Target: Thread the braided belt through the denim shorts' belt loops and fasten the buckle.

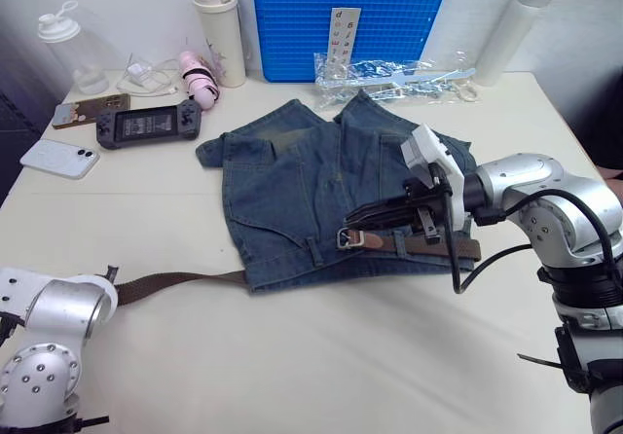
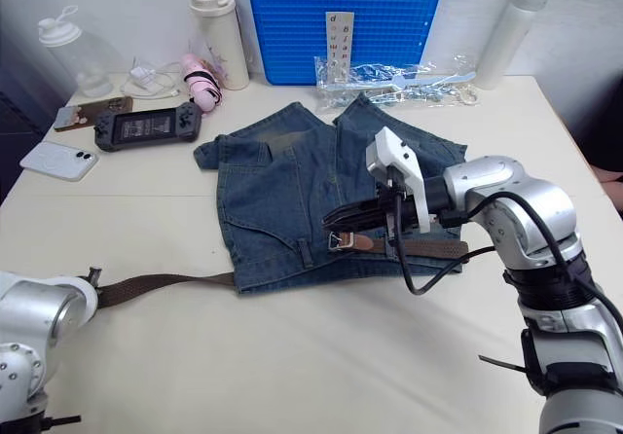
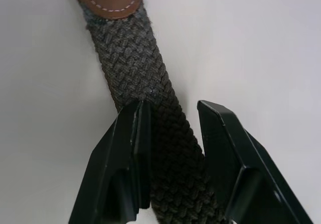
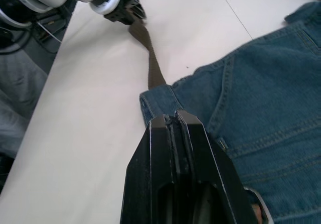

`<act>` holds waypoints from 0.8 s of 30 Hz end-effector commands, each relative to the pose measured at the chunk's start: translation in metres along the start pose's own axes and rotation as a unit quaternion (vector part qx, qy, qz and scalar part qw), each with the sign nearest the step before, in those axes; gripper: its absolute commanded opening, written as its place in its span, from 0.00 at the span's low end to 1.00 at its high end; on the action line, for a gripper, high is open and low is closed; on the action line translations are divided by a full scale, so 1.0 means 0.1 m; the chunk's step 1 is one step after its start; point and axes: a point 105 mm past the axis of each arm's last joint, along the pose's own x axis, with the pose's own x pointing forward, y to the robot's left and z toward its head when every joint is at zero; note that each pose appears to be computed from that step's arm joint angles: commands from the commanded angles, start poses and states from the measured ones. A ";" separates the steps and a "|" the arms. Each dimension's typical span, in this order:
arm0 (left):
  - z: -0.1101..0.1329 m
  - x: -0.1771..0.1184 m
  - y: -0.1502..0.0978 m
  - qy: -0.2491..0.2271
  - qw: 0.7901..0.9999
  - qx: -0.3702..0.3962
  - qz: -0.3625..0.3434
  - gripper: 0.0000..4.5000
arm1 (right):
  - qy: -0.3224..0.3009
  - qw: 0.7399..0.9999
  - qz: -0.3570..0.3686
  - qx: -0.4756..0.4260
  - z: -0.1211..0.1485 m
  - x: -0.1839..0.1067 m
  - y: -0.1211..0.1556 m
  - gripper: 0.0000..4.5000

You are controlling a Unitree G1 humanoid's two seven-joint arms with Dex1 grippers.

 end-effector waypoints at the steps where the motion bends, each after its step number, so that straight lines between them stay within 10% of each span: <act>1: 0.07 -0.15 -0.12 -0.020 0.999 0.021 -0.029 0.39 | -0.011 1.000 0.002 -0.026 0.07 0.05 0.04 0.00; 8: 0.20 -0.28 -0.24 -0.023 0.998 0.044 -0.037 0.97 | -0.022 0.999 -0.008 -0.025 0.04 0.09 0.05 0.00; 24: -0.33 -0.07 -0.08 0.070 0.997 -0.003 0.022 0.93 | -0.017 0.999 -0.030 -0.039 0.09 0.09 0.00 0.00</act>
